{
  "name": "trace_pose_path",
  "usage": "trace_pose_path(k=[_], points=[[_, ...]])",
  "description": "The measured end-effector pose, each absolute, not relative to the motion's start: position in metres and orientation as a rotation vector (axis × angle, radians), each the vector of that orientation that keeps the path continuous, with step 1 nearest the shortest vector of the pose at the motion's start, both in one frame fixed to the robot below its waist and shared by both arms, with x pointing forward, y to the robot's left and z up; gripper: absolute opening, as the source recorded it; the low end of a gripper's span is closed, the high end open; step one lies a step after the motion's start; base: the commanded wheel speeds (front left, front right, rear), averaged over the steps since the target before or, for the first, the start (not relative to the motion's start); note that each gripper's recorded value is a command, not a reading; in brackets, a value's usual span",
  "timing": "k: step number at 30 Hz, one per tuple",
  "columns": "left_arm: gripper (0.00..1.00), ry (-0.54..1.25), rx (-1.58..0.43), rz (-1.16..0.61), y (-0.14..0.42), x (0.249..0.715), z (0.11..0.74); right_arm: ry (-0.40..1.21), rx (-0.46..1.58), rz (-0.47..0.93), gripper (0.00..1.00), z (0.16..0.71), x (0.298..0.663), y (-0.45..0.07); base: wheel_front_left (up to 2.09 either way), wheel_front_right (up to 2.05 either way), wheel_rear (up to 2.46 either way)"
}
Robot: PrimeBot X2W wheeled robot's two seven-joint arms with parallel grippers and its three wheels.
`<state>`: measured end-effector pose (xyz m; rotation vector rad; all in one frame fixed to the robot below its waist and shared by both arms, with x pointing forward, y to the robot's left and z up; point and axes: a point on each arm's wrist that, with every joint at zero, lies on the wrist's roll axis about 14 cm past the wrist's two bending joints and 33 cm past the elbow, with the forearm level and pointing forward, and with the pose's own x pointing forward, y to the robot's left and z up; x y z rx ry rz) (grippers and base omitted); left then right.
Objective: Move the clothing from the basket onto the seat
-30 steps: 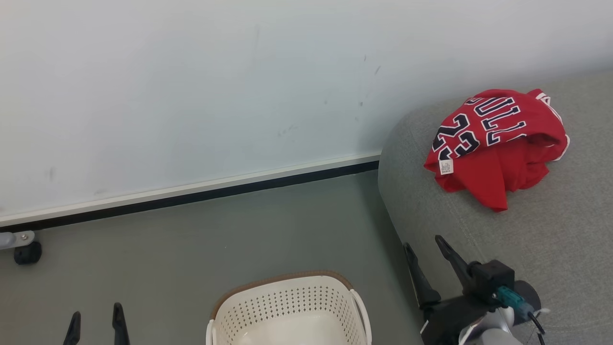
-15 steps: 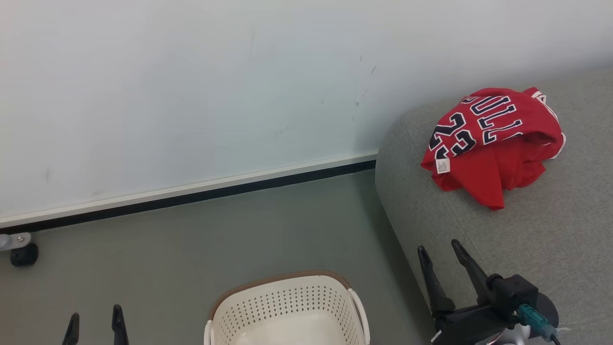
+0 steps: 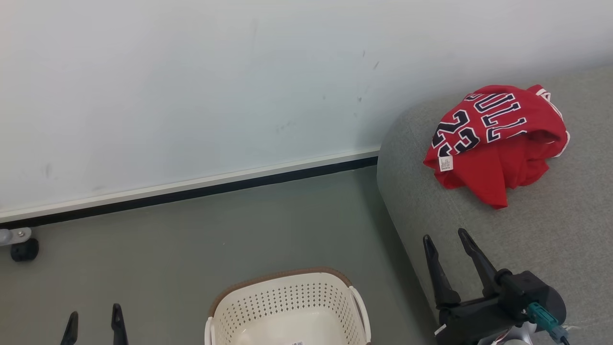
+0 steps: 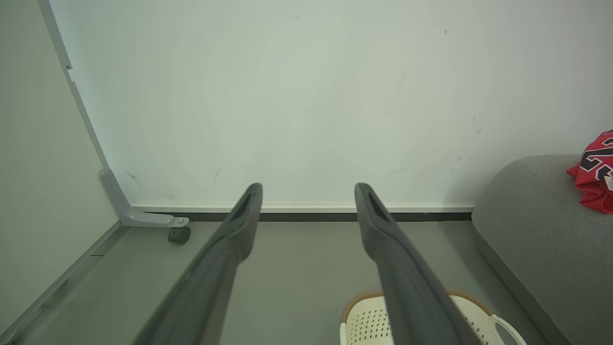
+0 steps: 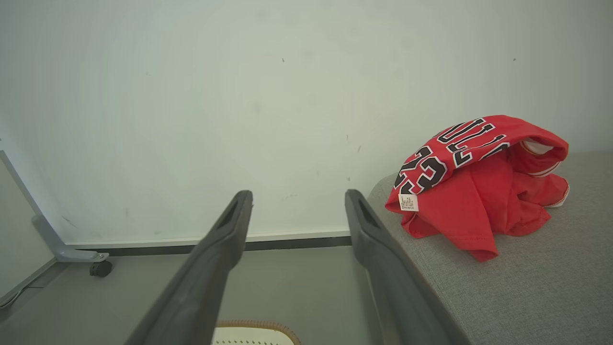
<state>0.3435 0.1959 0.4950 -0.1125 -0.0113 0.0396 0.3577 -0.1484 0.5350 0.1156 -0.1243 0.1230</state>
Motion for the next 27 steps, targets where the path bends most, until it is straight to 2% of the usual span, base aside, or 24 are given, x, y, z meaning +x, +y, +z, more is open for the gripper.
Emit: trace_pose_path(k=[1,2,3,4,5,6,7,8,16,27], points=[[0.95,-0.011,-0.11,0.04,0.196,0.344,0.495,-0.127,0.117,0.121,1.0,0.536,0.358,-0.149,0.0,0.0,0.0],[0.95,-0.01,-0.11,0.041,0.196,0.344,0.495,-0.129,0.117,0.119,1.0,0.536,0.358,-0.15,0.0,0.0,0.0],[0.88,-0.005,-0.109,0.041,0.196,0.344,0.494,-0.131,0.116,0.115,1.0,0.537,0.358,-0.151,0.0,0.0,0.0],[0.72,-0.003,-0.109,0.041,0.196,0.344,0.494,-0.132,0.117,0.114,1.0,0.537,0.358,-0.151,0.0,0.0,0.0],[0.65,-0.001,-0.109,0.041,0.197,0.344,0.494,-0.133,0.115,0.112,1.0,0.537,0.358,-0.152,0.0,0.0,0.0],[0.51,-0.001,-0.109,0.041,0.197,0.344,0.494,-0.132,0.114,0.111,1.0,0.537,0.357,-0.152,0.0,0.0,0.0],[0.45,0.0,-0.108,0.042,0.197,0.344,0.493,-0.129,0.115,0.11,1.0,0.536,0.356,-0.152,0.0,0.0,0.0],[0.0,0.001,-0.102,0.042,0.197,0.344,0.493,-0.126,0.116,0.109,0.0,0.534,0.355,-0.152,0.0,0.0,0.0],[0.0,0.081,-0.127,0.05,0.19,0.338,0.469,0.013,0.138,0.093,0.0,0.49,0.34,-0.148,0.0,0.0,0.0],[0.0,0.142,-0.273,0.087,0.196,0.334,0.456,0.053,0.287,0.045,0.0,0.487,0.347,-0.16,0.0,0.0,0.0]])
